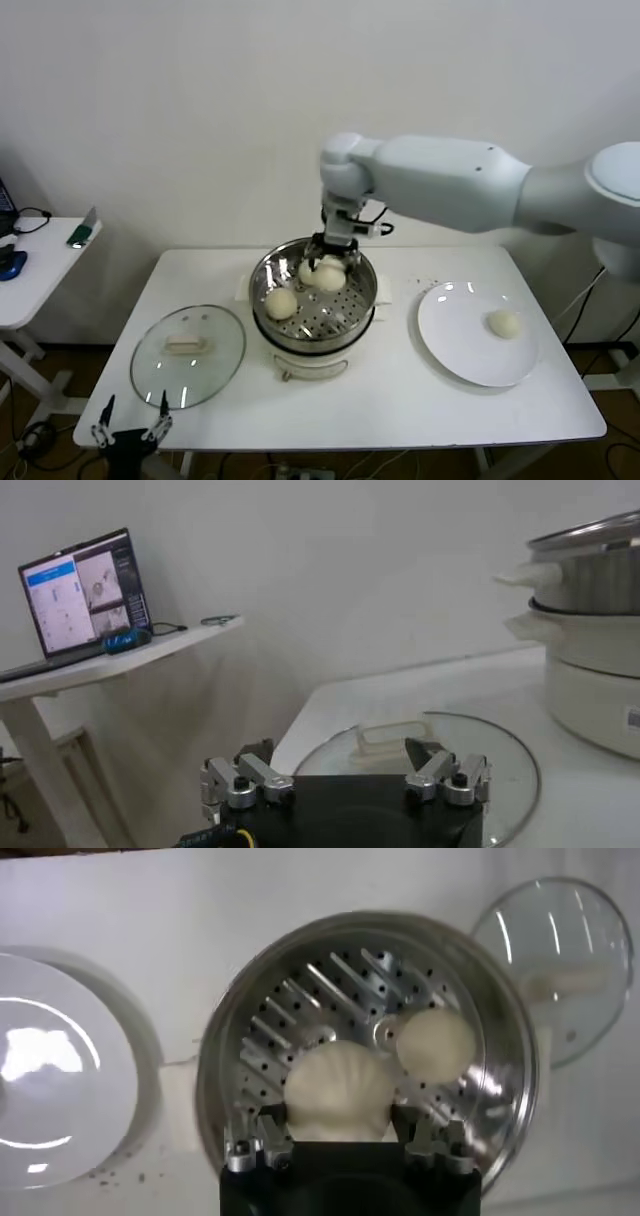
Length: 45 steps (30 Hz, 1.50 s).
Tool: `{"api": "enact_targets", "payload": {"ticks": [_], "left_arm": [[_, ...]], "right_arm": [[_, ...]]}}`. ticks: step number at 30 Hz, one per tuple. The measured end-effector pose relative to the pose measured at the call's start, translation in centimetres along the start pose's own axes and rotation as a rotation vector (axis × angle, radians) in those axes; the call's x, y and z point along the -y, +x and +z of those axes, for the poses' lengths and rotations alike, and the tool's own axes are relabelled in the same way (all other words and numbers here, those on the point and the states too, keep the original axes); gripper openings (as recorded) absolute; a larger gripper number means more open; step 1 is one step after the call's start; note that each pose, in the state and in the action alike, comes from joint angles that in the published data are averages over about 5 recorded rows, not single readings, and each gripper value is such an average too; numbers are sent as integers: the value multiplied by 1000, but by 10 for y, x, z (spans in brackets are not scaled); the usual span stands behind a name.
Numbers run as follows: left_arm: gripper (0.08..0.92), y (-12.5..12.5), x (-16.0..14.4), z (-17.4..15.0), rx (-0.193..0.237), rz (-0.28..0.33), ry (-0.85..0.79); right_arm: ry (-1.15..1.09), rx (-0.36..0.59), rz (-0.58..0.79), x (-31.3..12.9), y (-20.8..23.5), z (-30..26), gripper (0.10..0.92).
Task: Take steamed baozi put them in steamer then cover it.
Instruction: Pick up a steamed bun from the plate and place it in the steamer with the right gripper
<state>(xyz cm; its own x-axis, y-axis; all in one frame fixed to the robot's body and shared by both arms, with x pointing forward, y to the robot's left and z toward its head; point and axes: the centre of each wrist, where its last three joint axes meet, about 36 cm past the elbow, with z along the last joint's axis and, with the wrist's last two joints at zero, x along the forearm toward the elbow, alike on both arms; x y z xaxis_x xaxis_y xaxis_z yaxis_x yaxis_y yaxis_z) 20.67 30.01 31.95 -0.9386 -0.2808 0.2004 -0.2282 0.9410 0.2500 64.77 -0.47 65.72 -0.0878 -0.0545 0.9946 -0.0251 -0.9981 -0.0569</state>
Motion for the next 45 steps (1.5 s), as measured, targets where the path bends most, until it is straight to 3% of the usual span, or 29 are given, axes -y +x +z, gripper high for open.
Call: {"api": "enact_targets", "payload": {"ticks": [16,22,31,38,45], "left_arm": [[823,-8,-4,3,-7,-11,10],[823,-10,-4,2,-6,-12,12],[823,-8,-2,3,-9,-14,17],[823,-7,-2,2,-8,-12,15],[823,-7,4,-4,-6,5,19]], "right_arm": [[117,60,-41,23,-49,-26,714],[132,46,-46,25,-52,-28,814],[114,11,-32,20,-38,-18,823],[13,-32,-10,-8,-8,5,823],[-327,-49,39,-80,18,37,823]]}}
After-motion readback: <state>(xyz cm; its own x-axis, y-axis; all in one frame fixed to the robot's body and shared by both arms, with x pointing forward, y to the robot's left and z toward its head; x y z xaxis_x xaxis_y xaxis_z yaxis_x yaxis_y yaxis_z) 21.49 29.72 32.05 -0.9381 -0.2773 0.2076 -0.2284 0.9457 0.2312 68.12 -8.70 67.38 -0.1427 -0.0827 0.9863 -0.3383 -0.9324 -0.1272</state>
